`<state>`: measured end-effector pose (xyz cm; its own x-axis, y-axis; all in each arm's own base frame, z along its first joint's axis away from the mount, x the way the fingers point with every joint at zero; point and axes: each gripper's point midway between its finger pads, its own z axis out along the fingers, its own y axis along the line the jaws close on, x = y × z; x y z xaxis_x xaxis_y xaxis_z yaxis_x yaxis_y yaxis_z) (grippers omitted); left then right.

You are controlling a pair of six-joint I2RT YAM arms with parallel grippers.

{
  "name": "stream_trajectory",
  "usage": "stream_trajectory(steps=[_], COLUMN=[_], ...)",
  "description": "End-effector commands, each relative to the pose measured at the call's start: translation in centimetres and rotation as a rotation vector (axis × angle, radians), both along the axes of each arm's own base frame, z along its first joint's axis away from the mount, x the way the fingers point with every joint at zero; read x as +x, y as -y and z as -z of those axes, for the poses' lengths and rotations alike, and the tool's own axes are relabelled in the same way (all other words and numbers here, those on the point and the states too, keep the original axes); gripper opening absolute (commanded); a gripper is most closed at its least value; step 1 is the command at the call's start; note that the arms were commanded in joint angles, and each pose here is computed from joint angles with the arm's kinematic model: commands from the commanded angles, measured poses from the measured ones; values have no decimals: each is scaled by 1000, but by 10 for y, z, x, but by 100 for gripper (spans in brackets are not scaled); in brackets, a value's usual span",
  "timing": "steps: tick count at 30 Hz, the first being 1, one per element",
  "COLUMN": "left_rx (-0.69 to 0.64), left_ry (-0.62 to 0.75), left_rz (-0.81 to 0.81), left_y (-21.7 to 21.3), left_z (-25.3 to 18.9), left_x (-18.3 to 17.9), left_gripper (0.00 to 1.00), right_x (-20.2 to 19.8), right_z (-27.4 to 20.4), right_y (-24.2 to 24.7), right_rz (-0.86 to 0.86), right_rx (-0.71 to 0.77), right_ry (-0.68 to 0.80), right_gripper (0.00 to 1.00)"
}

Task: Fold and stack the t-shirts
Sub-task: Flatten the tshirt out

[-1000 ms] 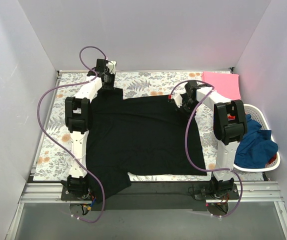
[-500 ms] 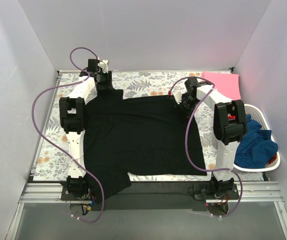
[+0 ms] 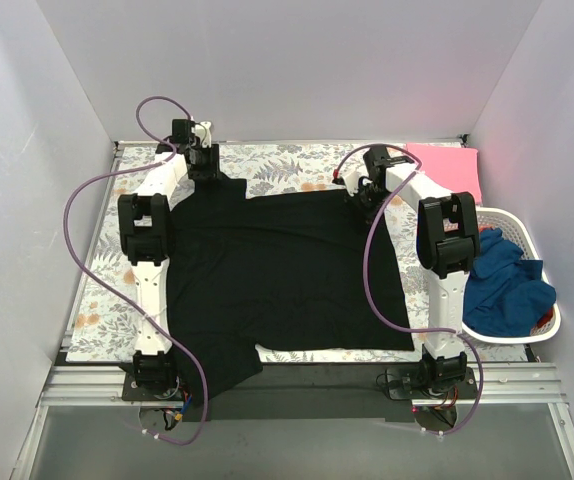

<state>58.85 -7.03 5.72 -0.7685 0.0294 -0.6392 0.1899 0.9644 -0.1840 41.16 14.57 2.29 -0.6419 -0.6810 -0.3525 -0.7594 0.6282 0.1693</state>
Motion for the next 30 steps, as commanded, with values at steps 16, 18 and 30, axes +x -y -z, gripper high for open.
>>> stream_trajectory(steps=[16, 18, 30], left_rx=[131, 109, -37], left_ry=[323, 414, 370], left_rz=[-62, -72, 25], left_y=[-48, -47, -54], left_z=[-6, -41, -127], left_x=[106, 117, 14], left_gripper=[60, 63, 64], right_x=[56, 64, 59], right_z=[37, 32, -41], right_y=[48, 51, 16], right_rz=[169, 182, 137], right_rx=[-233, -233, 3], right_ry=[78, 97, 172], right_gripper=[20, 20, 31])
